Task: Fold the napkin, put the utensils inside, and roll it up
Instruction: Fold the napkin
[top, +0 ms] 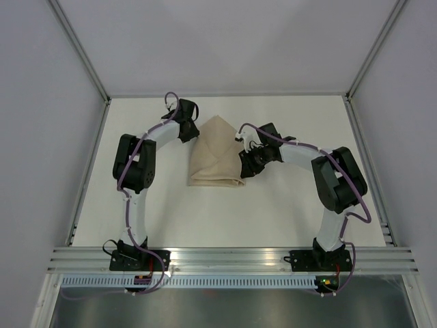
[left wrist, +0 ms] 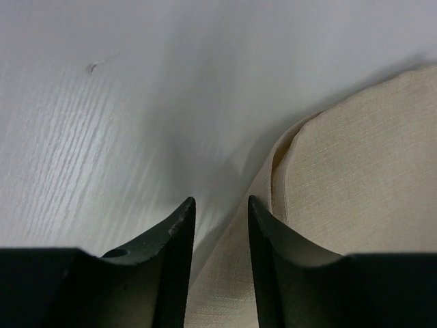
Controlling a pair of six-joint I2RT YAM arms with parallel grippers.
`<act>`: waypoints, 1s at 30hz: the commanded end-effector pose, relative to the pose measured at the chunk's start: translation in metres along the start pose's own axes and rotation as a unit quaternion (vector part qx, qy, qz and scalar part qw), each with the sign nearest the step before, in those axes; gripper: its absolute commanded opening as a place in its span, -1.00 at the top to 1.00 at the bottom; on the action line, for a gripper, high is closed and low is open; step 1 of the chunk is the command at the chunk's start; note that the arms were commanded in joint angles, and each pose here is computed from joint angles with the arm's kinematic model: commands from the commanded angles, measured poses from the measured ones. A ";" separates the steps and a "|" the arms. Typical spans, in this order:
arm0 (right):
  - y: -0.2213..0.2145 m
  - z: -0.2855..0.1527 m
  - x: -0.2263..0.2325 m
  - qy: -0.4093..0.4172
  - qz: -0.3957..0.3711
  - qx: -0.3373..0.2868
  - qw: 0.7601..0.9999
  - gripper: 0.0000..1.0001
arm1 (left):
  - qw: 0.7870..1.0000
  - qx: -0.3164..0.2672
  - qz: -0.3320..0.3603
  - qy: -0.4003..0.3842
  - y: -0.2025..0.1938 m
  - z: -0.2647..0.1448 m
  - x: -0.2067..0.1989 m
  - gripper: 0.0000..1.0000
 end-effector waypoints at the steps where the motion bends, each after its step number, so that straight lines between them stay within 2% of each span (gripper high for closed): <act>1: 0.014 -0.018 0.005 -0.025 -0.030 -0.028 0.999 0.38 | 0.999 0.000 0.034 -0.042 0.018 -0.003 -0.016 0.14; 7: 0.040 -0.039 0.008 -0.058 -0.063 -0.060 0.995 0.36 | 0.996 -0.035 0.040 -0.067 0.039 -0.026 -0.019 -0.03; 11: 0.054 -0.053 0.013 -0.060 -0.081 -0.079 0.992 0.29 | 0.992 -0.074 0.031 -0.093 0.062 -0.066 -0.017 -0.08; 15: 0.055 -0.055 0.024 -0.063 -0.115 -0.076 0.988 0.25 | 0.988 -0.082 0.031 -0.125 0.063 -0.103 -0.011 -0.10; 17: 0.048 -0.051 0.035 -0.065 -0.141 -0.065 0.986 0.25 | 0.989 -0.066 0.030 -0.132 0.048 -0.111 0.000 -0.10; 18: 0.046 -0.049 0.036 -0.074 -0.151 -0.061 0.984 0.25 | 0.985 -0.077 0.021 -0.150 0.049 -0.131 0.002 -0.10; 20: 0.040 -0.042 0.046 -0.076 -0.170 -0.051 0.981 0.21 | 0.986 -0.059 0.023 -0.157 0.026 -0.134 0.014 -0.08; 21: 0.040 -0.041 0.049 -0.080 -0.181 -0.049 0.979 0.19 | 0.983 -0.069 0.014 -0.172 0.023 -0.151 0.017 -0.08; 24: 0.042 -0.030 0.062 -0.082 -0.214 -0.030 0.973 0.15 | 0.982 -0.054 0.001 -0.181 -0.011 -0.157 0.037 -0.08; 30: 0.041 -0.013 0.063 -0.099 -0.244 0.003 0.965 0.10 | 0.976 -0.035 -0.001 -0.214 -0.039 -0.177 0.048 -0.08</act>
Point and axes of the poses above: each gripper's point midway between its finger pads, its own z axis out along the fingers, its own x axis along the line the jaws close on, y = z × x, the point moved 10 cm from there along -z, back along the fingers, and after that the axes turned 5 degrees about -z, right-handed, at the moved point
